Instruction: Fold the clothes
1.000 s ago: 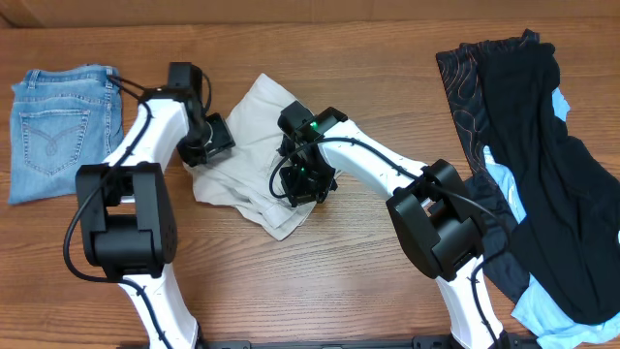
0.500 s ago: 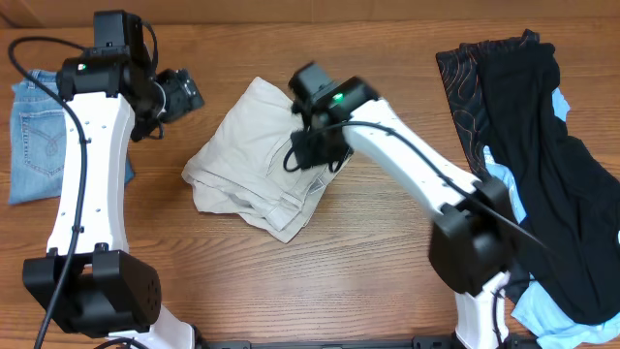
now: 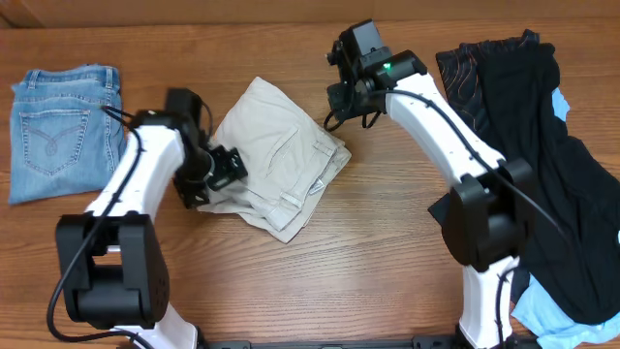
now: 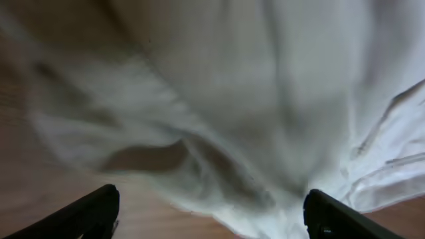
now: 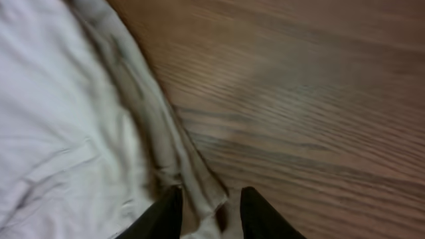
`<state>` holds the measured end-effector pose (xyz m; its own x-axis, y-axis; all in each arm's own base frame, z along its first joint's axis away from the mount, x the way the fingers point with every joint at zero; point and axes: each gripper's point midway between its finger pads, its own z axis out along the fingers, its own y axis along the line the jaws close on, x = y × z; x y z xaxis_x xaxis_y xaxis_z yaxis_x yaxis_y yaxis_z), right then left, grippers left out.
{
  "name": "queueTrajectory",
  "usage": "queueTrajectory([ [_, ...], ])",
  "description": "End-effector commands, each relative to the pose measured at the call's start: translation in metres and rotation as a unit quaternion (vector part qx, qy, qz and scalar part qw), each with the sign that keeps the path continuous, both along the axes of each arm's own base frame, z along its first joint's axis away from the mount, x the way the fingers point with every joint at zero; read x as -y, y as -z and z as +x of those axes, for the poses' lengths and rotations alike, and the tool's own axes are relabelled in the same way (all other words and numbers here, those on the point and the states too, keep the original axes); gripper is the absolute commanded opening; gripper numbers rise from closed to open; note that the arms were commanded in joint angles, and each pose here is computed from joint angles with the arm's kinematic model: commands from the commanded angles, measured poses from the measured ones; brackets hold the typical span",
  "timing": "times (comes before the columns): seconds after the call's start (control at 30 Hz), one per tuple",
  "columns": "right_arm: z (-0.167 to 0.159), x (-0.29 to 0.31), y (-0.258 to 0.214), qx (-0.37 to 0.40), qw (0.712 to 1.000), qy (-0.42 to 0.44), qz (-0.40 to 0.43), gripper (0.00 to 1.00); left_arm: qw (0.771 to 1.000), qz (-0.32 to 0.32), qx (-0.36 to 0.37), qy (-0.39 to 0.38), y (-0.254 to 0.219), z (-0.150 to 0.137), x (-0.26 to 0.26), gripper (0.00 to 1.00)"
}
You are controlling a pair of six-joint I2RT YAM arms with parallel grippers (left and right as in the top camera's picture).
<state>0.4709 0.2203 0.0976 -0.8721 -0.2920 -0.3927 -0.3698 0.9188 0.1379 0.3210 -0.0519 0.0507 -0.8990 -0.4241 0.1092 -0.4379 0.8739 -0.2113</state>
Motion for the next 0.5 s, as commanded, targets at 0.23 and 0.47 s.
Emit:
queueTrajectory([
  [0.23,-0.043,-0.031,0.080,-0.132,0.988,-0.068,0.028,0.32,0.999,0.010,0.046,0.007,0.048,0.003,0.009,0.91],
  [0.47,-0.099,-0.044,0.082,-0.220,0.971,-0.093,0.009,0.29,0.986,0.041,0.159,0.006,0.039,0.057,-0.009,0.88],
])
